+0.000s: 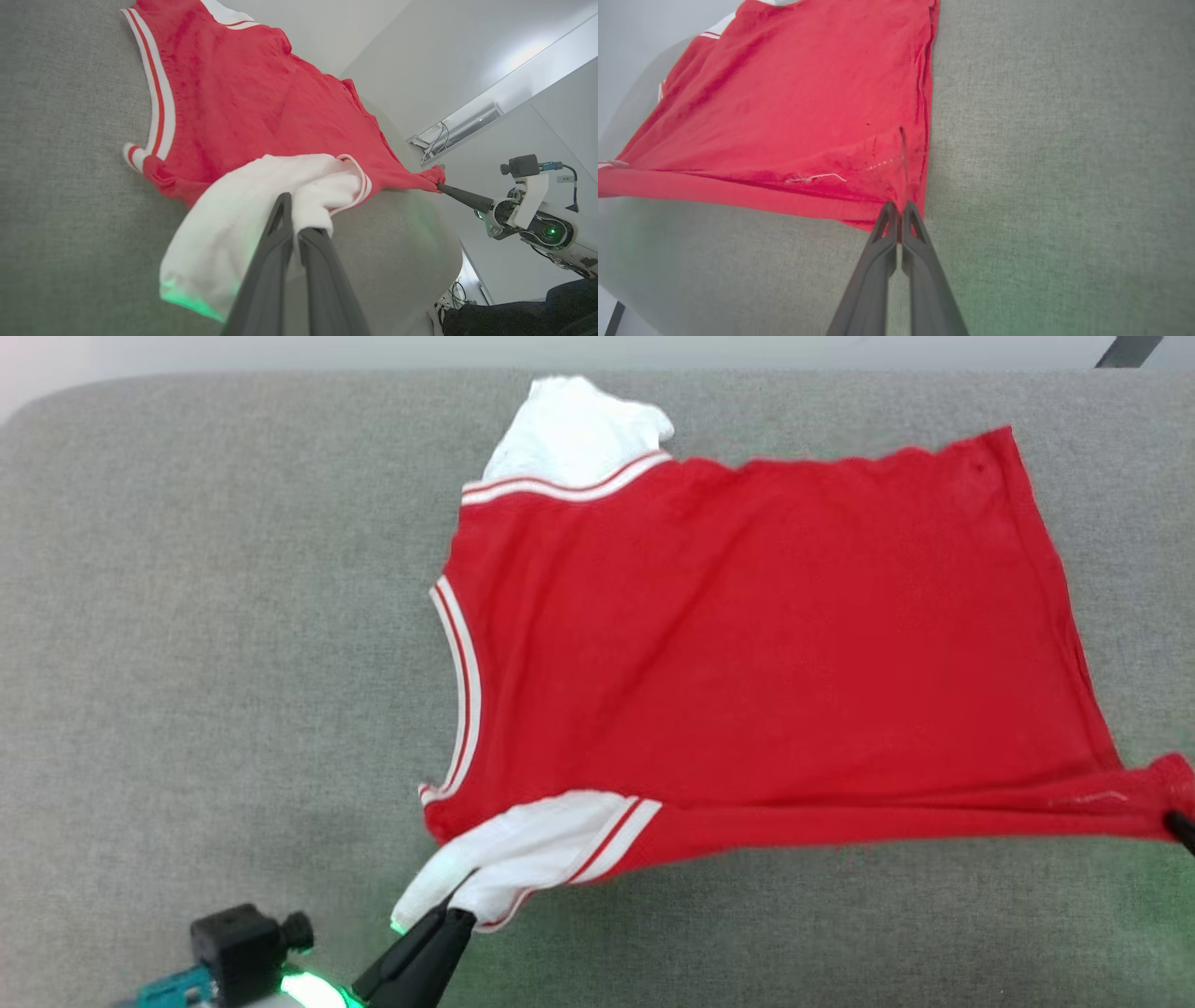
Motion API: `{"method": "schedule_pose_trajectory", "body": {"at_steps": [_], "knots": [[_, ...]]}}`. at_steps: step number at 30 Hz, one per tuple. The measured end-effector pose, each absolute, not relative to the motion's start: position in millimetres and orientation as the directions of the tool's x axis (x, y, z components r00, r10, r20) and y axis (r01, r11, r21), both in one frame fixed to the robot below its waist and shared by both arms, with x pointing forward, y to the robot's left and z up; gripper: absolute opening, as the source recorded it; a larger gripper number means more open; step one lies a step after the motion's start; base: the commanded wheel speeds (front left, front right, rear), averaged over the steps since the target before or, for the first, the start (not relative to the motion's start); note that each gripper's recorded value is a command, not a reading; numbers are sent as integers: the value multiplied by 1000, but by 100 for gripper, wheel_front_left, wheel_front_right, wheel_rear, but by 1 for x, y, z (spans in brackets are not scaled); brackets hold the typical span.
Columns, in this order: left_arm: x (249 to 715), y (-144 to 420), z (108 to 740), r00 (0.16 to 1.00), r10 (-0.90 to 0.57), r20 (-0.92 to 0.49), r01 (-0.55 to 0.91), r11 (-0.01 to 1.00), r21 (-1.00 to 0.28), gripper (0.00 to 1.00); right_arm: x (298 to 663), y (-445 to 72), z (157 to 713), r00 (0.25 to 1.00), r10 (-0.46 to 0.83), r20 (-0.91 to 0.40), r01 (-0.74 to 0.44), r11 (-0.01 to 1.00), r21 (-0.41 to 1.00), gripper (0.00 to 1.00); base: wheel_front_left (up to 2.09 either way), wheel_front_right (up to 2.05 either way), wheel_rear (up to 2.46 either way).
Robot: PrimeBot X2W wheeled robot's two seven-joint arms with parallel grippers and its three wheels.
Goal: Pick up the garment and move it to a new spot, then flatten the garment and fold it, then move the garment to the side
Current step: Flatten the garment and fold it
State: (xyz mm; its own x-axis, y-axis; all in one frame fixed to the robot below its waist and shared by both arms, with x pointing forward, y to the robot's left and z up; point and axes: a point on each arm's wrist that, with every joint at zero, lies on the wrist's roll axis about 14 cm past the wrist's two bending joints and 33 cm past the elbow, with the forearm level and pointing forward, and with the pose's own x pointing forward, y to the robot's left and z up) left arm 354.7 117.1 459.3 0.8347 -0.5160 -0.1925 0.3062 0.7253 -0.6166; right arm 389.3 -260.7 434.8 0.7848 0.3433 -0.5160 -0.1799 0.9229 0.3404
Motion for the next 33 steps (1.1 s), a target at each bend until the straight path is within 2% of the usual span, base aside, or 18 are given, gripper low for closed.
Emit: {"method": "schedule_pose_trajectory", "body": {"at_steps": [3, 7, 11, 15, 23, 33], "knots": [[348, 115, 468, 832, -522, -185, 310, 715, -626, 0, 380, -262, 437, 783, 342, -520, -175, 923, 343, 0, 0, 0, 0], [355, 111, 477, 819, -549, -165, 347, 704, -620, 0, 389, -259, 450, 813, 339, -473, -180, 920, 349, 0, 0, 0, 0], [381, 98, 498, 794, -603, -76, 430, 644, -633, 0, 405, -246, 461, 841, 349, -414, -180, 901, 394, 0, 0, 0, 0], [415, 99, 503, 791, -609, -63, 448, 646, -618, 0, 430, -241, 468, 860, 339, -382, -172, 897, 408, 0, 0, 0, 0], [463, 99, 487, 798, -591, -116, 411, 675, -613, 0, 461, -243, 449, 858, 283, -429, -108, 915, 388, 0, 0, 0, 0], [478, 102, 432, 778, -572, -260, 347, 735, -582, 0, 478, -232, 413, 826, 272, -493, -84, 926, 369, 0, 0, 0, 0]]}}
